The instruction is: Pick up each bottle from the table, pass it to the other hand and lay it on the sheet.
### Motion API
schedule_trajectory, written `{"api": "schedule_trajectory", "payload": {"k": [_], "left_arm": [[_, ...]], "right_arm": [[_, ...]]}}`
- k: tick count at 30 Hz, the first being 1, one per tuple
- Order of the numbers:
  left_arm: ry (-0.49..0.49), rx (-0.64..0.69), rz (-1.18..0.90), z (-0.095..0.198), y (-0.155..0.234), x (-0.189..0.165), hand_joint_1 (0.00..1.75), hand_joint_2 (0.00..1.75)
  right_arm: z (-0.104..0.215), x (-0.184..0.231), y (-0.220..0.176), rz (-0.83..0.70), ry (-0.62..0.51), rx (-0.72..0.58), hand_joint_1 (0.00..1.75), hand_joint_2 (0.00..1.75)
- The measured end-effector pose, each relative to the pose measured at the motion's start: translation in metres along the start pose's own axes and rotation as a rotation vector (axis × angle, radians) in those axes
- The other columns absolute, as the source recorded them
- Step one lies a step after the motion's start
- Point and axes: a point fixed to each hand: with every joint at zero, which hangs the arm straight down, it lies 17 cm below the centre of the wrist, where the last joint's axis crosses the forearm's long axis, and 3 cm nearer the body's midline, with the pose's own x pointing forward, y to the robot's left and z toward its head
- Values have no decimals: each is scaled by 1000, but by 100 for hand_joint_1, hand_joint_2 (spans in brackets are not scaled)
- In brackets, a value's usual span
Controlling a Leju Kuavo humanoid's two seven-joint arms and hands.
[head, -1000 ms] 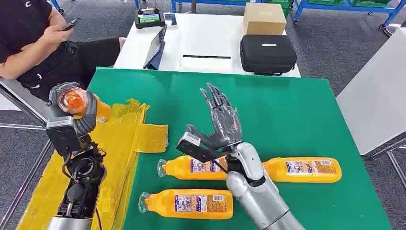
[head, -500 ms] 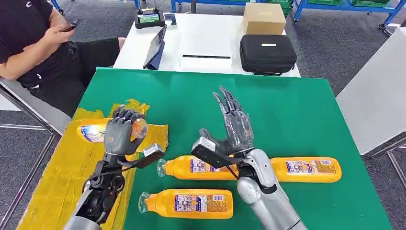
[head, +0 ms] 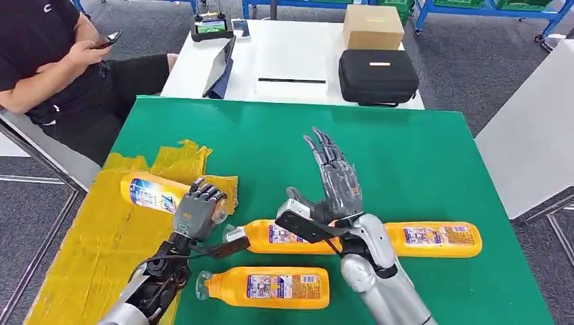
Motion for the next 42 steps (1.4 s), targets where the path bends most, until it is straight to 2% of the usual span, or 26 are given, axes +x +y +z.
{"api": "schedule_trajectory", "payload": {"k": [1,2,3,8,9,12,17,20,25,30,34,42], "left_arm": [[-3,-6,-1,0,-2,0,152,175],[-5,-9,-2,-1,-3,1,0,175],[-5,-14,-3,-1,-4,0,0,0],[34,-71,21,2,-17,-8,0,0],[56,-73,30,0,-17,-12,0,0],[92,-65,47,-5,-13,-21,0,0],[158,26,114,-20,11,-36,0,0],[206,119,210,-26,34,-50,0,0],[265,288,346,-29,74,-78,0,0],[370,476,560,-21,108,-115,0,0],[452,648,772,-13,139,-144,0,0],[462,672,814,-9,147,-146,0,0]], "right_arm": [[0,0,0,1,0,1,0,0],[0,0,0,1,-1,3,0,0],[0,0,0,1,0,3,0,0],[1,-2,3,-6,5,16,0,0],[2,-3,7,-8,12,40,0,175],[8,-8,28,-15,50,151,0,175],[41,-9,90,-71,107,488,0,175],[55,3,106,-106,86,564,0,175],[65,13,117,-118,64,602,0,175],[71,16,123,-120,57,622,0,175],[67,21,115,-47,12,540,0,175],[72,44,104,-10,-39,451,0,175]]}}
